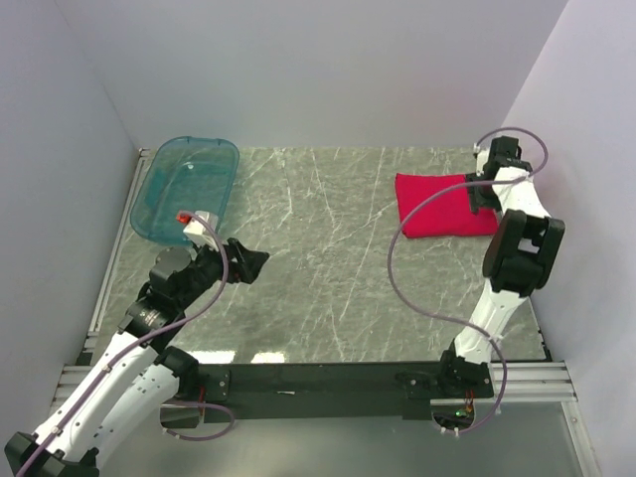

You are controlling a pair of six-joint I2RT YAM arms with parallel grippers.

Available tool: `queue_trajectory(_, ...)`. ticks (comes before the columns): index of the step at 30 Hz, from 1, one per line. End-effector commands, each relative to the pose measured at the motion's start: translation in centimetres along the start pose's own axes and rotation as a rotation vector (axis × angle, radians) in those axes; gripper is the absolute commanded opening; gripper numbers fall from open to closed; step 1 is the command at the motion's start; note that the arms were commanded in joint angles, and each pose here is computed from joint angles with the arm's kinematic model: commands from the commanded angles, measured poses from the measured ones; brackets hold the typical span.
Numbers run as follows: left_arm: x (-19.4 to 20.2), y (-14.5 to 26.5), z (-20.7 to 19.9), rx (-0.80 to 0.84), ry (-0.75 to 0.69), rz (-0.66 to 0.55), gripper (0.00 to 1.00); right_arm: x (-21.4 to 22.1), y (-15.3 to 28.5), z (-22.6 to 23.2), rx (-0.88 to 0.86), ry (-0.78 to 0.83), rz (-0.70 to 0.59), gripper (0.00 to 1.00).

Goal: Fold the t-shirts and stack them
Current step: Neatly place the folded tshirt to the corner

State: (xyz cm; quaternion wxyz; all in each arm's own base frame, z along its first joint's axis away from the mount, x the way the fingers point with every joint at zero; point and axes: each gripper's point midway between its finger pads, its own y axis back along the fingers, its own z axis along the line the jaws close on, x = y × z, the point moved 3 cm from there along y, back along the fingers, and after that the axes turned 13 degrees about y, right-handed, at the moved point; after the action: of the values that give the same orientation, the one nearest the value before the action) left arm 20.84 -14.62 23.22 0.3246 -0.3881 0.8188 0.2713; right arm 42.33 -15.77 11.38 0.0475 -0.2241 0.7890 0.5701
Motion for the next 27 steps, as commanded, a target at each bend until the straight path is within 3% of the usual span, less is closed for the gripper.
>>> queue_trajectory(1, -3.0, 0.4, -0.4, -0.050, -0.068, -0.099, 0.92, -3.2, 6.5, -3.2, 0.218, 0.031, -0.196, 0.66)
queue_trajectory(7, -4.2, 0.8, -0.8, -0.066, -0.095, -0.120, 0.95, -2.6, 10.0, -1.7, 0.172, 0.070, -0.284, 0.73)
queue_trajectory(9, -4.3, 0.8, -1.0, -0.063, -0.087, -0.124, 0.98, -1.7, 10.2, 1.9, 0.019, 0.148, -0.327, 0.77)
queue_trajectory(11, -4.5, 0.9, -0.5, -0.090, -0.062, -0.148, 0.99, -0.4, 11.8, 5.5, -0.118, 0.244, -0.415, 0.80)
queue_trajectory(15, -4.3, 1.0, 1.2, -0.179, -0.028, -0.179, 0.99, 1.2, 14.9, 8.1, -0.119, 0.232, -0.601, 0.89)
queue_trajectory(16, -4.4, 1.0, 1.7, -0.213, -0.024, -0.187, 0.99, 1.5, 17.1, 7.9, -0.075, 0.174, -0.673, 0.90)
queue_trajectory(17, -4.6, 1.2, 2.2, -0.248, -0.015, -0.193, 0.99, 2.1, 16.8, 7.7, -0.037, 0.113, -0.702, 1.00)
queue_trajectory(19, -5.3, 1.9, 3.6, -0.353, -0.008, -0.240, 0.99, 3.4, 19.1, 6.2, 0.015, -0.100, -0.773, 1.00)
queue_trajectory(23, -6.6, 2.8, 5.6, -0.437, 0.025, -0.303, 0.99, 5.7, 21.0, 6.2, -0.031, -0.232, -0.796, 1.00)
queue_trajectory(27, -6.4, 2.4, 7.6, -0.454, 0.071, -0.249, 0.99, 7.5, 23.5, 4.8, 0.120, -0.355, -0.831, 1.00)
